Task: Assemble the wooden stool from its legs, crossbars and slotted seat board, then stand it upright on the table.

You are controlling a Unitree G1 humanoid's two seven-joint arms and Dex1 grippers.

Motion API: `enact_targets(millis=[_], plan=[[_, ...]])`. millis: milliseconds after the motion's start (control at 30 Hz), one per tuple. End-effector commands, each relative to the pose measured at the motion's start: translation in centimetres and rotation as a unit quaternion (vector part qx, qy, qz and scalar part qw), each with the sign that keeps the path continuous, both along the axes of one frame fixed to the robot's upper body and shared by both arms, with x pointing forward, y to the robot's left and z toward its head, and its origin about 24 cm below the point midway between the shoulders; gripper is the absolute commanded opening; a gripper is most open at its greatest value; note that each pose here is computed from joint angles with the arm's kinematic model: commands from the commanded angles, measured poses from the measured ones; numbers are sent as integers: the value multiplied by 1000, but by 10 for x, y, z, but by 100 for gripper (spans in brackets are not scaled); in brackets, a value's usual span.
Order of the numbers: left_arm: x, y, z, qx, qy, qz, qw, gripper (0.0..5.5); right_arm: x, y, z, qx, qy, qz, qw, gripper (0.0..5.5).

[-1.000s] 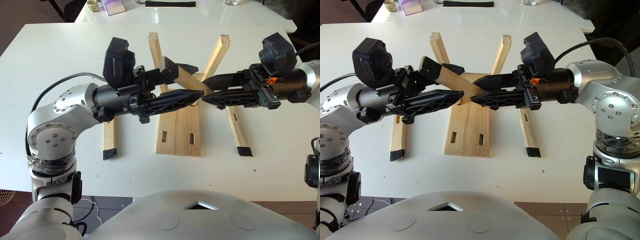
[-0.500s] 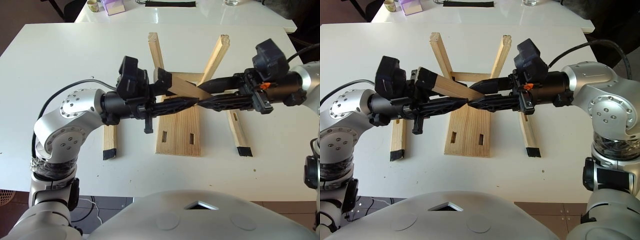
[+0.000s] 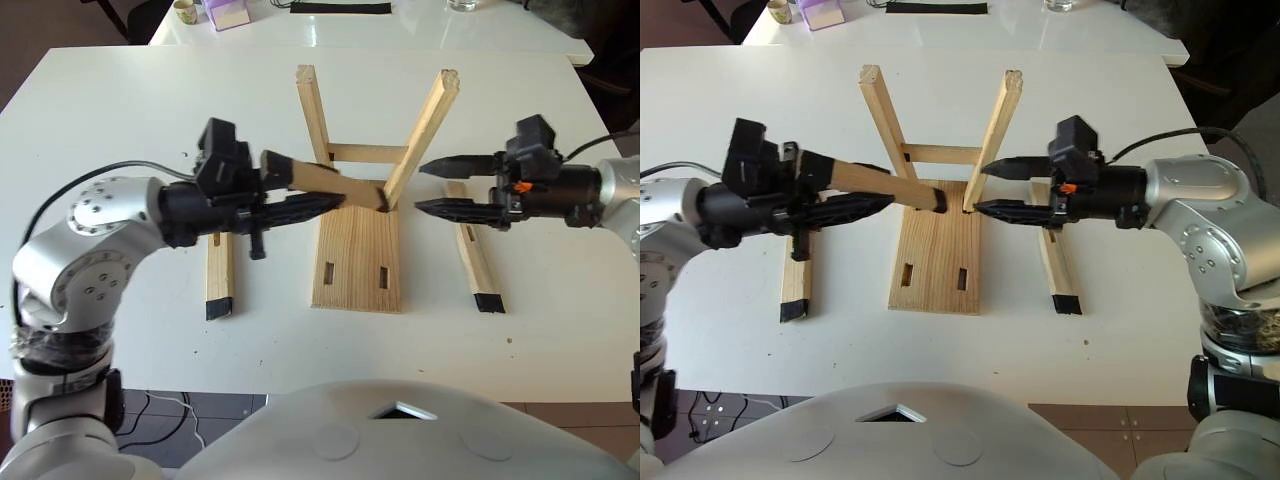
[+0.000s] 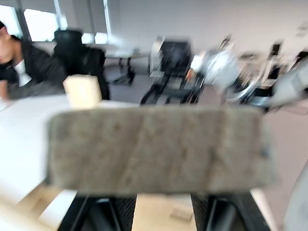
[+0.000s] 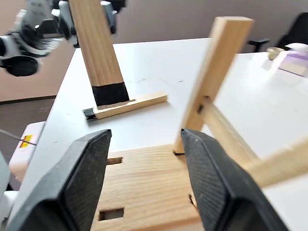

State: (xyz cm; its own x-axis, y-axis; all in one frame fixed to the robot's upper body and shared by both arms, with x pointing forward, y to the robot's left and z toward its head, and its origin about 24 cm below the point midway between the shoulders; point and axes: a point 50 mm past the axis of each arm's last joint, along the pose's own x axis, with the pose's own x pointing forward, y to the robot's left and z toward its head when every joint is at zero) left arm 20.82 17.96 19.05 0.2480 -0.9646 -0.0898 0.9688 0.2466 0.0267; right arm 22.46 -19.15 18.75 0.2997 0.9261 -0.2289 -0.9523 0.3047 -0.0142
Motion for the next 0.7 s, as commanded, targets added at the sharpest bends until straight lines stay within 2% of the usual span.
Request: enact_targets(millis=[33,133,200,367,533,700], plan=[[-1,54,-3,146,-14,32,989,130,-20,-24,-4,-3,-10,-84,996,265],[-10,88,-7,243,-5,7,970,130,-38,-28,-12,2,-8,-123,992,265],[-16,99,-6,278,9,-21,960,130,-44,-26,-16,6,-6,-136,991,265],[0,111,-14,335,-17,-30,942,130,-46,-20,-27,-3,-4,-154,988,265],[21,111,-13,333,-53,-8,941,130,-45,-12,-34,-18,-10,-144,989,265],[30,124,-28,410,-66,-20,909,130,-46,-13,-44,-49,-10,-148,988,265]])
